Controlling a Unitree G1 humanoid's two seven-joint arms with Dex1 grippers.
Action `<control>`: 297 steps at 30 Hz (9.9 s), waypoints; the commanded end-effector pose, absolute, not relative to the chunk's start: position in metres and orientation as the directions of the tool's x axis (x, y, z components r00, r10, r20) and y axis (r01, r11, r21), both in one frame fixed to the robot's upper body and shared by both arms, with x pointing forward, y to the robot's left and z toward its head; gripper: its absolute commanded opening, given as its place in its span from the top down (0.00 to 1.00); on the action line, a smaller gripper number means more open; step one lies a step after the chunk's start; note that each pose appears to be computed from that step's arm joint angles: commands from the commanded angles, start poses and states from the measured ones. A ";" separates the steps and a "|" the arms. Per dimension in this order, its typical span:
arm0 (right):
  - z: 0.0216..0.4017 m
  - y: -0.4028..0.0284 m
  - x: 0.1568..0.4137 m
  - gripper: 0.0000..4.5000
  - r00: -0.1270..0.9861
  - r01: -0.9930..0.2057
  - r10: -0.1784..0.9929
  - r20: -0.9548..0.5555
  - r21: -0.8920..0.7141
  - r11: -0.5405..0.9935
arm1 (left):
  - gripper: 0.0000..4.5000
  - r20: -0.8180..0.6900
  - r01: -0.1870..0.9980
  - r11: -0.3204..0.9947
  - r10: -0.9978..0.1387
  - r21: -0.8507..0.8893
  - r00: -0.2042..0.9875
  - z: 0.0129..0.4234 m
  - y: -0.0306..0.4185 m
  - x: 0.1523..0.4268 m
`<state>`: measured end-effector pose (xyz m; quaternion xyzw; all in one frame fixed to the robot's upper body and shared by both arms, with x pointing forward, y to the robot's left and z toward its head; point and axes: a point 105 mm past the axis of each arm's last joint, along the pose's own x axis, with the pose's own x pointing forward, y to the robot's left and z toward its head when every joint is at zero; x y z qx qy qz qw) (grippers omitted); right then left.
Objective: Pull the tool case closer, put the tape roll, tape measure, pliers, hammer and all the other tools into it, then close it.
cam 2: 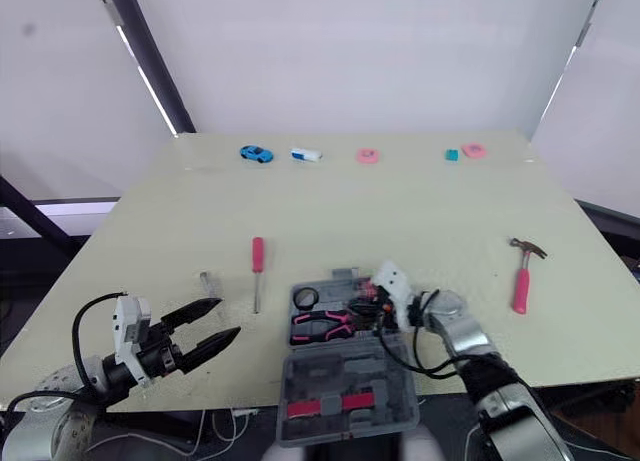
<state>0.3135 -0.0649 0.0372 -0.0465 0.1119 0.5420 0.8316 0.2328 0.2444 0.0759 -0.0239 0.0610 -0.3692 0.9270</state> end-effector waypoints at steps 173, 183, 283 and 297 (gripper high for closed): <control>0.048 -0.123 0.328 0.98 0.281 -0.960 0.579 -0.765 -0.223 0.171 | 0.97 -0.467 0.963 0.270 -0.847 0.030 0.252 0.047 0.123 0.329; 0.050 -0.124 0.339 0.98 0.332 -0.943 0.574 -0.748 -0.272 0.191 | 0.97 -0.469 0.958 0.285 -0.843 0.030 0.265 0.045 0.125 0.329; 0.136 -0.208 0.280 0.02 0.691 -0.722 0.717 -0.091 -0.139 0.678 | 0.00 -0.166 0.642 0.767 -0.633 -0.003 0.756 0.112 0.232 0.251; 0.146 -0.175 0.293 0.02 0.647 -0.761 0.756 -0.100 -0.151 0.631 | 0.00 -0.149 0.616 0.787 -0.604 0.043 0.783 0.115 0.224 0.256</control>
